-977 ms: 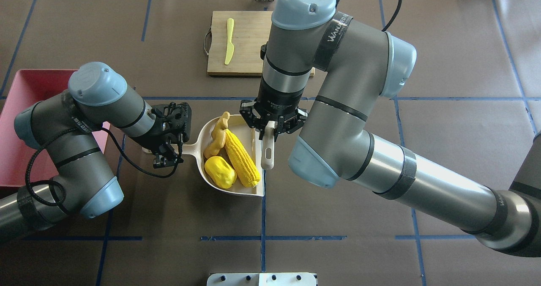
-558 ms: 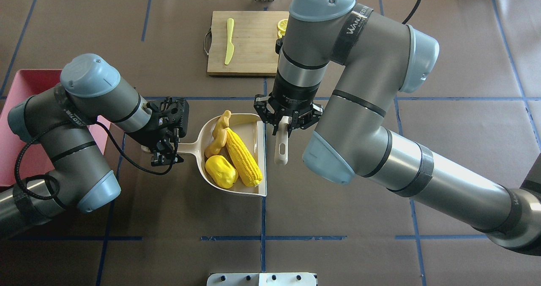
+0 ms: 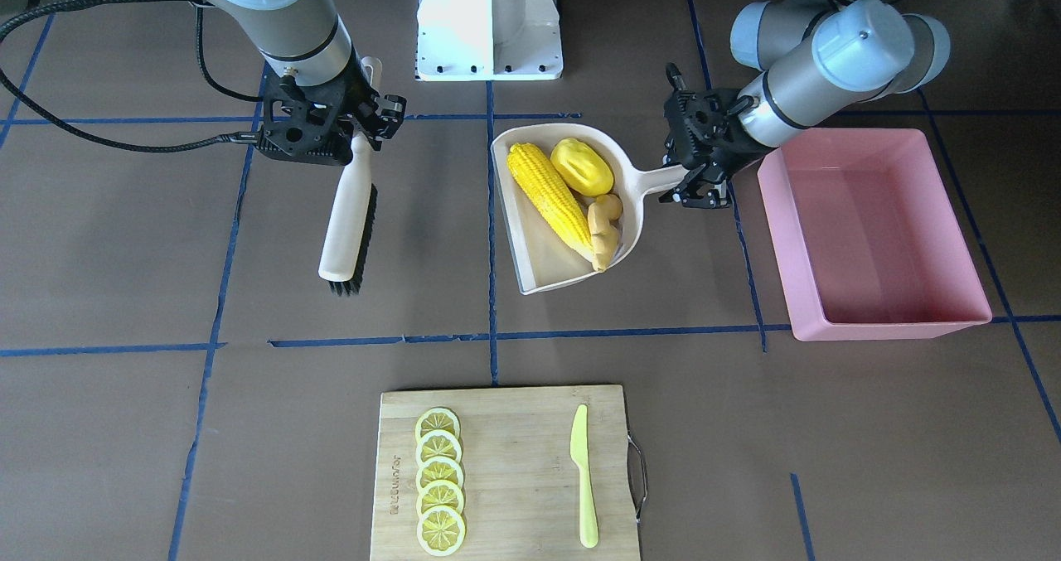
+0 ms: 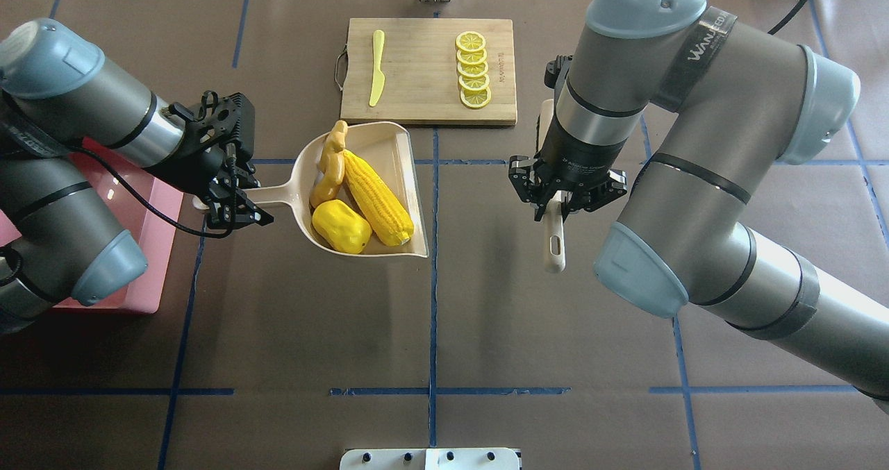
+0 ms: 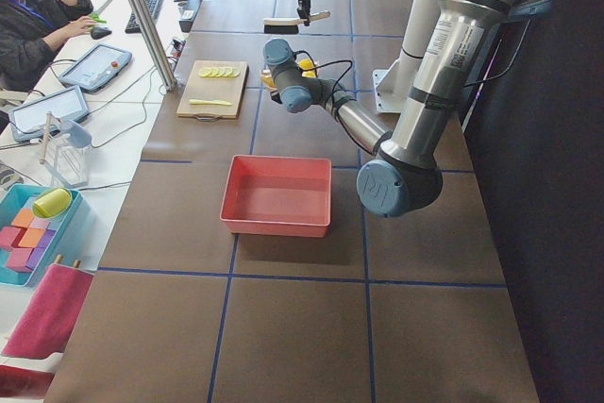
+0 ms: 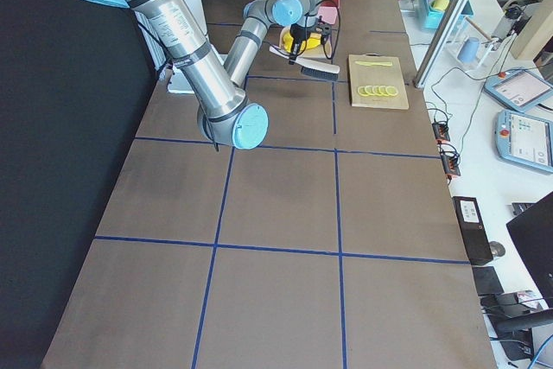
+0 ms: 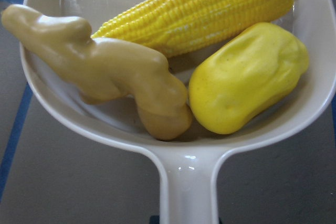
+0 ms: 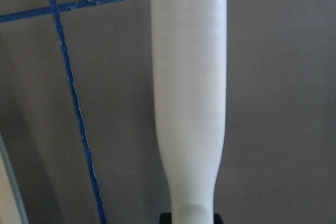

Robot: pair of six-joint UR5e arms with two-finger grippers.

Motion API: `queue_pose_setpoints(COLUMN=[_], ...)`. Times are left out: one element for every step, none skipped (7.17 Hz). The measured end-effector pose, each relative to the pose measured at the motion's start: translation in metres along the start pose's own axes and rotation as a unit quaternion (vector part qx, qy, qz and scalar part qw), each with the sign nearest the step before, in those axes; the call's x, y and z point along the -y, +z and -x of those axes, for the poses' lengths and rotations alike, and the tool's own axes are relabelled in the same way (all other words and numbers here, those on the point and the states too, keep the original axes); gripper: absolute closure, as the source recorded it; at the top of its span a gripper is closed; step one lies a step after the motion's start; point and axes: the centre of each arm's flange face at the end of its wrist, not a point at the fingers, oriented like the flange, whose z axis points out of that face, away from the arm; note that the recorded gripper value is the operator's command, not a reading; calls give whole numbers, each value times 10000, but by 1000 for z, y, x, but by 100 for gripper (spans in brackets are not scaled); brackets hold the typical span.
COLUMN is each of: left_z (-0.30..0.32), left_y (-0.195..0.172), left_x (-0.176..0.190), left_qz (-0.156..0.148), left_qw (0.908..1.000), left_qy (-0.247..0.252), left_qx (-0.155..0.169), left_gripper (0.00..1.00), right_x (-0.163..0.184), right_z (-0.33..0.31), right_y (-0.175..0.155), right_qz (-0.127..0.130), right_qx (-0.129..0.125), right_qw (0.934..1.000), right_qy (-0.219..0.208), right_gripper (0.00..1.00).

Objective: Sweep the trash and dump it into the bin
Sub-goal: 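Carry the loaded dustpan over the pink bin with the left gripper while the right withdraws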

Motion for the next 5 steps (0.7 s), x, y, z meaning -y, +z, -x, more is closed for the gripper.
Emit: queue_pose_setpoints(left_z=[-7, -20, -38, -55, -68], left_y=[-24, -46, -71, -92, -107], left_x=[-8, -12, -12, -15, -24], left_qz=[-27, 24, 107, 231, 458], left_qw=[9997, 9991, 9984, 9978, 9968], left_qy=[-207, -382, -506, -503, -386], left_qx=[103, 169, 242, 378, 534], left_gripper=[100, 100, 100, 100, 100], right_x=[1, 3, 5, 6, 8], right_z=[-4, -7, -9, -11, -14], right_y=[0, 1, 2, 2, 2], right_qz=[-15, -26, -35, -42, -56], right_qx=[-37, -62, -80, -89, -101], right_qw=[10000, 10000, 10000, 9999, 9999], right_qy=[1, 7, 14, 19, 34], right_gripper=[100, 100, 100, 100, 100])
